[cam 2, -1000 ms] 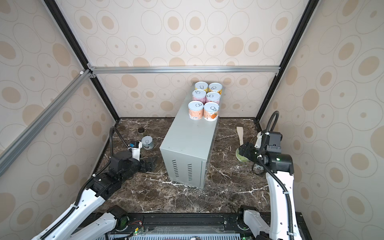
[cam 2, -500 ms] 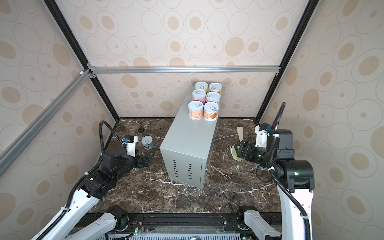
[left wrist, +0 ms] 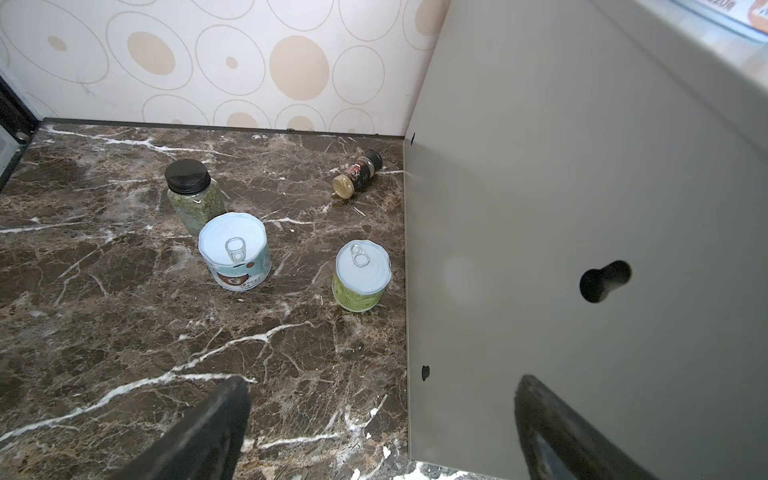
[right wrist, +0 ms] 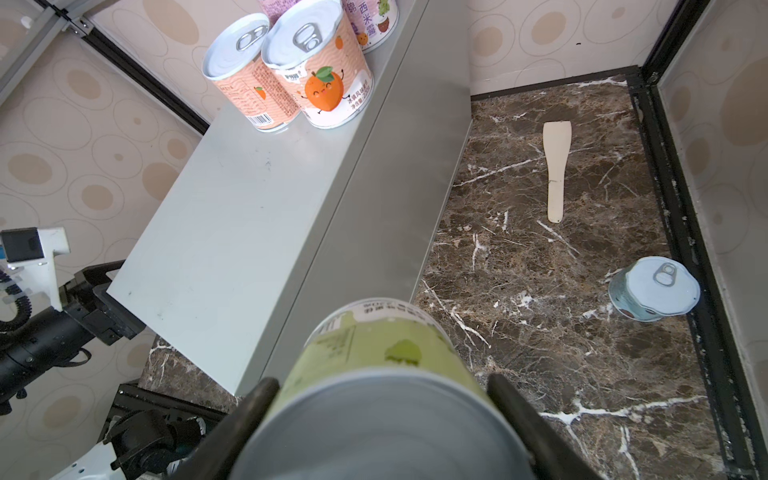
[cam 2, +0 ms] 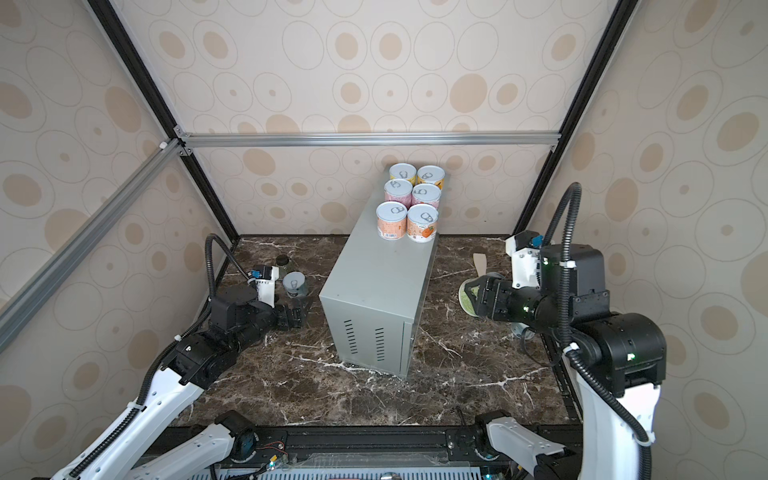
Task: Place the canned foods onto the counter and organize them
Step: 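Lift the green-labelled can with the right gripper up toward the box top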
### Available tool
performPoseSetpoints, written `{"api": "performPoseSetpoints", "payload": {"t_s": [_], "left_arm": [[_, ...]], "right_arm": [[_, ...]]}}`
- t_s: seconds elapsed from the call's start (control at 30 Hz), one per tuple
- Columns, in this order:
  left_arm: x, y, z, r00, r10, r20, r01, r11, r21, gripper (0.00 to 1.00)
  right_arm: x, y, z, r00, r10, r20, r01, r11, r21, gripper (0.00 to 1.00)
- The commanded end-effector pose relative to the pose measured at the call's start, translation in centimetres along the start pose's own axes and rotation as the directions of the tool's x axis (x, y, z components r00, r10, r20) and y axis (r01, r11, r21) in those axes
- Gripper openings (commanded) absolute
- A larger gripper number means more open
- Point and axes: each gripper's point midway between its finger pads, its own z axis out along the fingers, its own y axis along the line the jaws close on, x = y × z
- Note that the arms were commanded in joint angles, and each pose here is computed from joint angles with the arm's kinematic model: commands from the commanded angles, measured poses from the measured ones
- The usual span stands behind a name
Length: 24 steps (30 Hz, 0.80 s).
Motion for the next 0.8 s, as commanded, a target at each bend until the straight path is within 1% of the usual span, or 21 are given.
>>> {"api": "performPoseSetpoints", "payload": {"t_s": [0.0,0.23,0.3,0.43,0.53,0.57,0.77], "left_arm": [[-1.3,-0.3,-0.4,1.0,-0.003,0.022,0.003,1.0,0.005,0.99],[-0.8,-0.4,0.4,1.0,0.007,0.008,-0.007,1.0,0.009,0.99],[-0.6,-0.4,0.6,1.0,0.012,0.001,-0.012,1.0,0.011,0.99],[0.1,-0.3,1.2,1.0,0.022,-0.012,-0.022,1.0,0.011,0.99],[0.8,-0.1,1.6,0.999,0.026,-0.019,-0.026,1.0,0.008,0.99],[1.0,0.0,1.6,0.999,0.028,-0.02,-0.028,1.0,0.008,0.99],[2.6,0.3,2.3,0.999,0.027,-0.037,-0.026,1.0,0.014,0.99]], "right_arm": [[-1.0,0.7,-0.3,0.999,-0.043,0.022,0.043,0.999,-0.013,0.5],[-1.6,1.1,0.0,0.998,-0.065,0.006,0.065,0.998,-0.008,0.5],[-1.8,1.9,0.2,0.997,-0.082,-0.006,0.082,0.996,-0.031,0.49],[-2.7,2.5,0.4,0.995,-0.095,-0.012,0.094,0.995,-0.034,0.49],[-3.1,2.9,0.9,0.994,-0.104,-0.026,0.103,0.994,-0.032,0.48],[-3.5,3.2,0.5,0.994,-0.109,-0.013,0.108,0.993,-0.037,0.48],[-3.9,4.0,1.9,0.99,-0.131,-0.047,0.13,0.991,-0.028,0.48]]}}
